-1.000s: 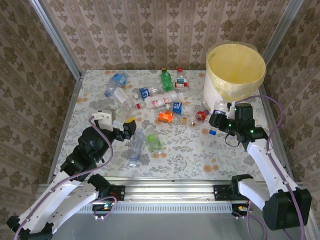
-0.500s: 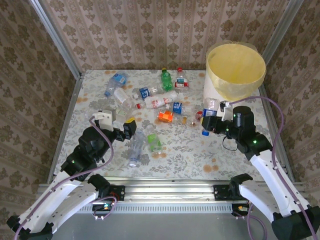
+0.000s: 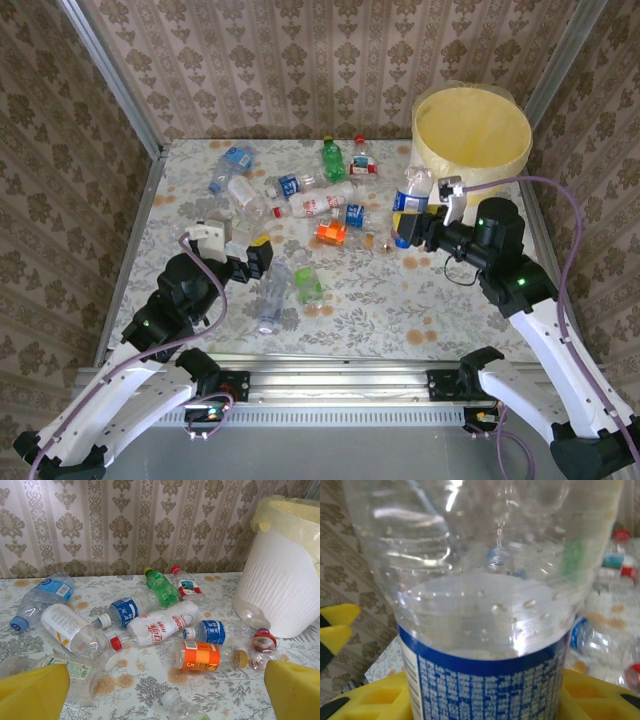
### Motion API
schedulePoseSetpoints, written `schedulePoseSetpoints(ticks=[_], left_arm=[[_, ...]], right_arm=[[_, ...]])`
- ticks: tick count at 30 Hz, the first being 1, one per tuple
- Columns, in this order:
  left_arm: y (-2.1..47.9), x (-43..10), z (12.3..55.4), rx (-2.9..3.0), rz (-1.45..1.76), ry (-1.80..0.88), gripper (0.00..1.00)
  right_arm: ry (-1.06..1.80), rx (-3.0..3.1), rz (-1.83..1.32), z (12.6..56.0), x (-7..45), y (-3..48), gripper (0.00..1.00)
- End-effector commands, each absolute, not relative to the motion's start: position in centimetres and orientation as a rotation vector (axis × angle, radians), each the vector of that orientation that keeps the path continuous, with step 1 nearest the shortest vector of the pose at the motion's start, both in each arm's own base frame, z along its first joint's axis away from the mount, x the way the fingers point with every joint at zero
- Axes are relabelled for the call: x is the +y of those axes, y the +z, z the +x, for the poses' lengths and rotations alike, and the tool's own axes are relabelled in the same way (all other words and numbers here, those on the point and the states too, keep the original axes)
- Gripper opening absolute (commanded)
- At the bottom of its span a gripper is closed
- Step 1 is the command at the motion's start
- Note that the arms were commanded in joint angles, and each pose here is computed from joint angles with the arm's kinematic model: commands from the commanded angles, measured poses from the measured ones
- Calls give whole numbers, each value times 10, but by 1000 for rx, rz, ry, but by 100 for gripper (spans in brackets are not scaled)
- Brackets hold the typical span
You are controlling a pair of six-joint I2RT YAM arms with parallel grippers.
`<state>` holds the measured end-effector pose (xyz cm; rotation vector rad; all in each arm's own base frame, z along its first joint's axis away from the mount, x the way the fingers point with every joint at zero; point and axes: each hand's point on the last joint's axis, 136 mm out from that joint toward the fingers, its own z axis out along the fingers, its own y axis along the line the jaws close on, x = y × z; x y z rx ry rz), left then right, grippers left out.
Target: Throw the plastic bottles in the bin
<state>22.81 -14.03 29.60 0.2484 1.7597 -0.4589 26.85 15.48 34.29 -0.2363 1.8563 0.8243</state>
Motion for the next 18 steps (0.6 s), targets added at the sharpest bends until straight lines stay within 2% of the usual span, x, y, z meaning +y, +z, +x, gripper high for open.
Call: schedulePoseSetpoints(ticks=[1, 8, 18], left_arm=[[294, -134, 229, 1753, 235, -434, 100], [293, -132, 228, 1752, 233, -426, 100], [293, -131, 227, 1749, 239, -419, 100]], right_arm=[[813, 1674, -326, 265, 159, 398, 36], [678, 1461, -363, 262, 147, 466, 36], [393, 1255, -278, 267, 110, 518, 36]])
